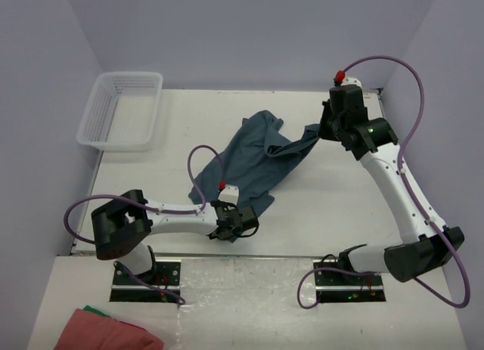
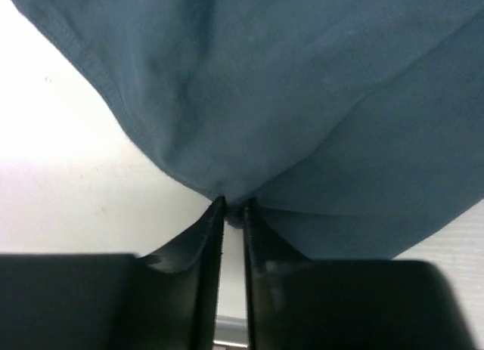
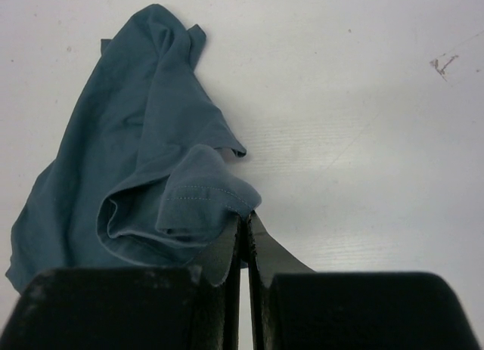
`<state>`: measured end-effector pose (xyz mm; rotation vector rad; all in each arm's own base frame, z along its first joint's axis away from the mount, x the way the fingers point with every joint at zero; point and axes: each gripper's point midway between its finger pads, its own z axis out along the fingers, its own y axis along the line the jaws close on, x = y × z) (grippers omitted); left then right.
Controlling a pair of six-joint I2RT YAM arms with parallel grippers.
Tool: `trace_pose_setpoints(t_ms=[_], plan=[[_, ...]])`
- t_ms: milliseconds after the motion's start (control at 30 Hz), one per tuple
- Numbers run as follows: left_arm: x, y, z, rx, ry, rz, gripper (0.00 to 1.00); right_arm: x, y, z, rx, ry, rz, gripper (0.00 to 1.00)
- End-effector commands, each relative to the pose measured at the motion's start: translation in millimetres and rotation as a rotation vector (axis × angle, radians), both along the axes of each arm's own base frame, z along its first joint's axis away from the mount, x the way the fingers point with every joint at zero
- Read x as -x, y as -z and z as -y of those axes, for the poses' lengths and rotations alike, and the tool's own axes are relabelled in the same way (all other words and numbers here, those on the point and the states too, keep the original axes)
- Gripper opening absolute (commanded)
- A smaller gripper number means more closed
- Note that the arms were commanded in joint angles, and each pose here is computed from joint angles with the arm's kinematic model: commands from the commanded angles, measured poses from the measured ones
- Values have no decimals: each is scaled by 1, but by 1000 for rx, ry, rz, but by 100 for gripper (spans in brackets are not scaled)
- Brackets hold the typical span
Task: Fold and stack the t-shirts
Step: Flatten out the tshirt
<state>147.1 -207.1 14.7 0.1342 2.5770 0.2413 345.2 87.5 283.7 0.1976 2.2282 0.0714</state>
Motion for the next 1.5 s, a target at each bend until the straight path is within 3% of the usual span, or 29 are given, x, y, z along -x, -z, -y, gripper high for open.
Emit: trace_pose_setpoints(t_ms=[0,67,200,367,567,667,833,967,1067,1200,1300,1467], plan=[[-13,5,0,-6,-2,29,13,3,-15,1,-13,-17,50,0],[-18,8,-5,-14,-9,34,0,4,-14,1,-12,-17,47,0],[-31,-6,-14,-71,-16,96,0,4,-13,2,-10,-19,47,0],[-43,-78,-6,-99,-1,237,0,5,-18,4,-5,-12,64,0],[-30,-216,15,76,55,462,0,16,-37,15,6,17,116,0],[-15,-259,27,202,130,505,0,25,-48,19,4,23,146,0],[5,-294,39,276,233,554,0,54,-88,35,-7,60,258,0],[-9,-322,35,258,209,652,0,72,-127,63,39,151,353,0],[-36,-342,17,240,106,698,0,73,-144,75,79,198,384,0],[-81,-361,-34,109,-48,743,0,58,-145,86,133,254,366,0],[-107,-381,-68,104,-156,776,0,46,-145,99,144,296,350,0],[-119,-409,-120,55,-262,828,0,40,-163,115,135,338,333,0]])
